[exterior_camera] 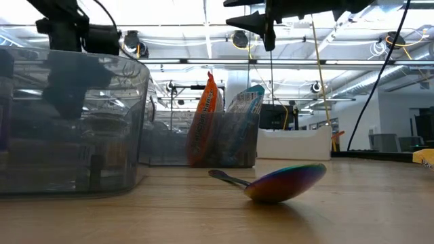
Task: Pick & Place Food Item
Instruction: Put the green noodle pack into the top black bin
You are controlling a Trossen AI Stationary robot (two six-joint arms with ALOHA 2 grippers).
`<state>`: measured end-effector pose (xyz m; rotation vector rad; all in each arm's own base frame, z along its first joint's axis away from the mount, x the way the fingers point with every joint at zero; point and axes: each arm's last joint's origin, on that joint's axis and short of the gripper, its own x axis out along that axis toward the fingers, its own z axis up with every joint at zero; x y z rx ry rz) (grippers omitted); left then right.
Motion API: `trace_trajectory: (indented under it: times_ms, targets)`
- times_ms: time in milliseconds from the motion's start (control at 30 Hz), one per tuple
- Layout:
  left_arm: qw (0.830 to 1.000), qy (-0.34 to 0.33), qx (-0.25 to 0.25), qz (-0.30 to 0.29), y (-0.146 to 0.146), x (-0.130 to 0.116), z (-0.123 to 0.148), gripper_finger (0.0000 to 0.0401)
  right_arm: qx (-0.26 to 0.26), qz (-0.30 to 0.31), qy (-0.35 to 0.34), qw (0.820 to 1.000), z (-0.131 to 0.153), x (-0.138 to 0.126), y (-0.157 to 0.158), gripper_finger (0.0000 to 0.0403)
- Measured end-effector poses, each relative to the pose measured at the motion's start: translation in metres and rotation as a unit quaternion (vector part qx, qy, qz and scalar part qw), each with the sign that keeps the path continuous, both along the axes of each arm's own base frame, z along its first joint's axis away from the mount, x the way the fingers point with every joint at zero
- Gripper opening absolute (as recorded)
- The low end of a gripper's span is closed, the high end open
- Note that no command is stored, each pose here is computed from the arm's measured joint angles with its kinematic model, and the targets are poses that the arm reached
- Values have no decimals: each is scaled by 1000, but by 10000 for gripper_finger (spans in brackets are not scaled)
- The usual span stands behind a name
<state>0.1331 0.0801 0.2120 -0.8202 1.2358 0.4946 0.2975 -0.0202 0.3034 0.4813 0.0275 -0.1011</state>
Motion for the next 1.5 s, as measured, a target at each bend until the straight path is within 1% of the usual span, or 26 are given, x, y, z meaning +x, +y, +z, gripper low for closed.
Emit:
trace_trajectory:
  times_ms: [167,433,700,933,1067,1133,1200,1267,1367,1400,1433,1500]
  targets:
    - [999,28,-18,7,11,1,-16,168,-14,0,5,1000,-1,0,0,167]
    - [998,12,-57,5,25,19,-39,168,-11,-10,8,1000,-1,-1,-6,167]
    - [995,51,-91,-5,27,26,-57,168,-8,1,22,1000,-4,-1,-5,167]
    - [991,58,-115,-21,23,32,-64,168,-7,6,46,999,-9,-1,-5,167]
    - [991,61,-118,-33,20,34,-66,166,-7,6,50,999,-9,-1,-5,167]
    - [990,61,-117,-39,18,35,-66,154,-7,6,51,999,-10,-1,-5,167]
    - [990,61,-116,-42,18,35,-66,128,-8,6,52,999,-10,-1,-5,167]
    - [990,61,-116,-44,17,36,-66,93,-11,6,55,998,-10,-1,-5,167]
    - [991,59,-111,-51,17,36,-66,29,-10,6,57,998,-11,-2,-5,167]
    - [991,57,-109,-52,17,37,-66,15,-10,6,57,998,-11,-2,-5,167]
    - [991,55,-105,-53,18,37,-66,9,-10,6,57,998,-11,-2,-5,167]
    - [992,53,-103,-53,18,38,-66,12,-10,6,57,998,-11,-2,-5,167]
